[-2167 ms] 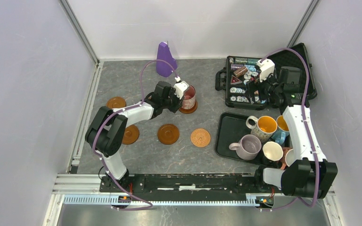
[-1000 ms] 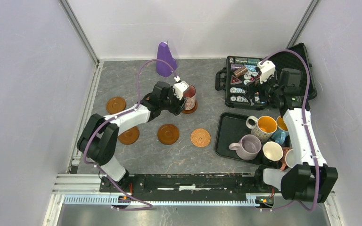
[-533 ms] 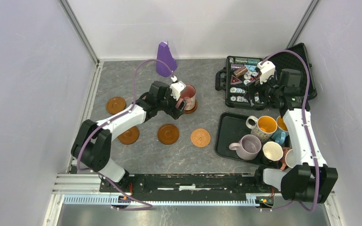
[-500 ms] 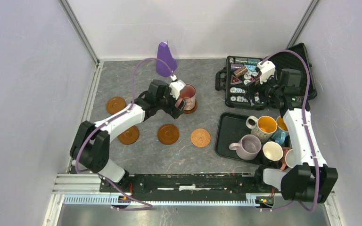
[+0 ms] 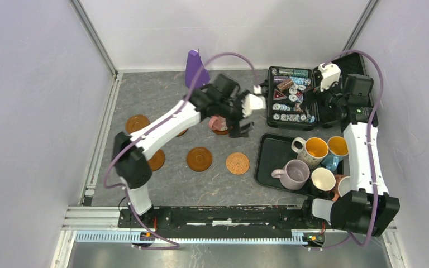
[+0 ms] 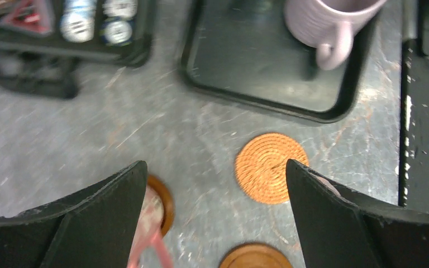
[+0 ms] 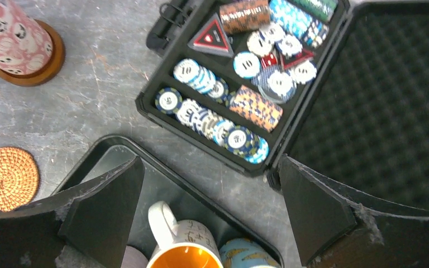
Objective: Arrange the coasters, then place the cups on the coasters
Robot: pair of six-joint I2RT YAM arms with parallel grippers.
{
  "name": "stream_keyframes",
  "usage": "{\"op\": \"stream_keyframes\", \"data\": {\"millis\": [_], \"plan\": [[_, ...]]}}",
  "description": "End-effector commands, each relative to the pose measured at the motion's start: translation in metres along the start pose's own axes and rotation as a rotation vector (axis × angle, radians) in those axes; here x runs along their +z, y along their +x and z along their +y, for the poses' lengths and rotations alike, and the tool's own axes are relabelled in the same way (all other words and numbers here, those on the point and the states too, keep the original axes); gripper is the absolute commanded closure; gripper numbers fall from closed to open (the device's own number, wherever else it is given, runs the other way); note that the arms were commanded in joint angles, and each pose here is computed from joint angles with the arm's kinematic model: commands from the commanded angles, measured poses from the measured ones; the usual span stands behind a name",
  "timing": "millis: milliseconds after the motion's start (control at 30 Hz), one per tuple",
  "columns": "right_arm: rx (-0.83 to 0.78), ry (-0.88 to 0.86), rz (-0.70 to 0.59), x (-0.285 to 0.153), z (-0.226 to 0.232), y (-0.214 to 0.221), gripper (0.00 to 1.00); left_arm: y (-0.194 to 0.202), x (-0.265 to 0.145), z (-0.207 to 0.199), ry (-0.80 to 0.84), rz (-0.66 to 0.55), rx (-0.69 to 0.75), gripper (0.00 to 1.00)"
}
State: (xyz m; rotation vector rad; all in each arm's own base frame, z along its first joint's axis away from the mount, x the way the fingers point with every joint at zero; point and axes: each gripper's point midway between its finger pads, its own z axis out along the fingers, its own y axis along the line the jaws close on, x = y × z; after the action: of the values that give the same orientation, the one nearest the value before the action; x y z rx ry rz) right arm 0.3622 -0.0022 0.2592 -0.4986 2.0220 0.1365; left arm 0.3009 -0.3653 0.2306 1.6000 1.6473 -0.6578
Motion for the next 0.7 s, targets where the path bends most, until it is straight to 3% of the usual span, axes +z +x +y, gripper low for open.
{"op": "stream_keyframes", "data": {"millis": [0,300,667], "plan": [[0.039,0.053,0.063,-0.012,-0.021,0.011,0.02,0.003,0.05,-0.034,0.201,0.061,0.143,0.03],[0.105,0.124,0.284,-0.041,-0.058,0.081,0.06,-0.042,0.158,-0.029,0.155,-0.021,0.195,0.13],[0.139,0.026,0.443,-0.063,-0.057,0.136,0.13,-0.064,0.217,-0.045,0.158,-0.137,0.27,0.17]]}}
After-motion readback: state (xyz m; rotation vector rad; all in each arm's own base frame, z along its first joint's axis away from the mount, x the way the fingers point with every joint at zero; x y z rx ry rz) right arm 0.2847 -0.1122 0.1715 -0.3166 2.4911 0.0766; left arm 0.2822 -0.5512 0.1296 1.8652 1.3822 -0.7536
